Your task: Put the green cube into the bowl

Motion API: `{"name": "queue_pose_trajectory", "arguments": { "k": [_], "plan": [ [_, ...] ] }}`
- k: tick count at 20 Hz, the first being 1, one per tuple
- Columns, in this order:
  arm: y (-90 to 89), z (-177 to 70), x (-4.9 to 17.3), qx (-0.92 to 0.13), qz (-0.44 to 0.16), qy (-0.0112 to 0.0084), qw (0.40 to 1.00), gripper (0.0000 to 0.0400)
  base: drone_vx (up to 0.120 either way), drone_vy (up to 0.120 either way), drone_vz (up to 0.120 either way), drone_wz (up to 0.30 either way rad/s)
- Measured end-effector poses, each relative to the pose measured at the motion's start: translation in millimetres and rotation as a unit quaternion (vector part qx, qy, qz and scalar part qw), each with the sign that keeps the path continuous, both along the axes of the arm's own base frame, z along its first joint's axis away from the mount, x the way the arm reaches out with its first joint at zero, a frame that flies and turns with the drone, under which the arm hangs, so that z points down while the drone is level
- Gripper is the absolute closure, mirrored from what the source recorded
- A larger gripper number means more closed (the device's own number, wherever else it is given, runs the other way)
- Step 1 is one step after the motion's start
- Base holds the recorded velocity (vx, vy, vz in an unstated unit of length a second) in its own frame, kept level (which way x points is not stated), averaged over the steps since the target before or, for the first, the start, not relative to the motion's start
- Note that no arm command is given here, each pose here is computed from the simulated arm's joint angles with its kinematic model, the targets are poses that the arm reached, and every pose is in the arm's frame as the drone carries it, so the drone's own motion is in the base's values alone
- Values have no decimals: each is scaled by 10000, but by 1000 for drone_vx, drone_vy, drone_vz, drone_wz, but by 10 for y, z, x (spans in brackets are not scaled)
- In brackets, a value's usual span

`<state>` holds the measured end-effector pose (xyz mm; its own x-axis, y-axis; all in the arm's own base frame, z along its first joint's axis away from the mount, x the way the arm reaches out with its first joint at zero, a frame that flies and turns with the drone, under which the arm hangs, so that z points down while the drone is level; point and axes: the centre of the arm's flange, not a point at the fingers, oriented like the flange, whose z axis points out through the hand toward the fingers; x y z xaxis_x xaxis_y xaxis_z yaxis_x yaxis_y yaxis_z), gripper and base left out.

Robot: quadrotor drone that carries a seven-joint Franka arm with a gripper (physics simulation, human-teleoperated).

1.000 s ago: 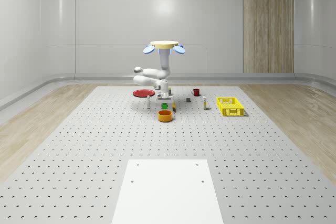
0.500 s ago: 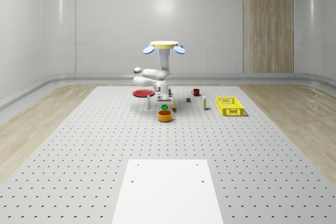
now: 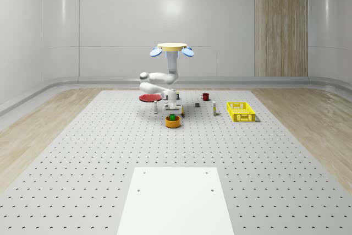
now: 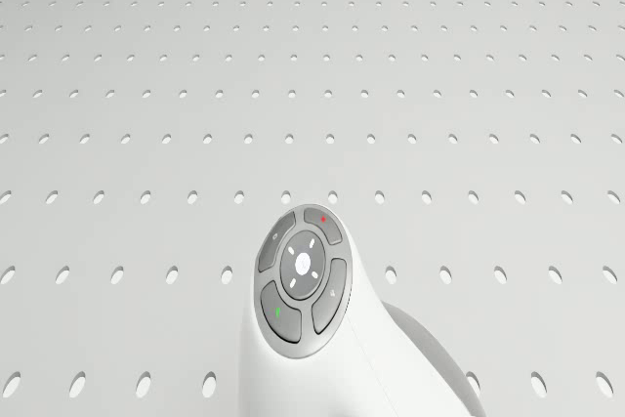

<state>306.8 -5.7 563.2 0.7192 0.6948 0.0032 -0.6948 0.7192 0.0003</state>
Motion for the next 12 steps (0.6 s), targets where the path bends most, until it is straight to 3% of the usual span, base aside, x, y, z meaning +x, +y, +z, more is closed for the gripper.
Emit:
{"name": "queue_pose_trajectory", "arguments": {
  "k": [9,12],
  "plan": [
    [-62,219,0,2,60,-2,10000,149,0,0,0,0],
    [-72,256,0,0,72,-1,10000,76,0,0,0,0]
  ]
}}
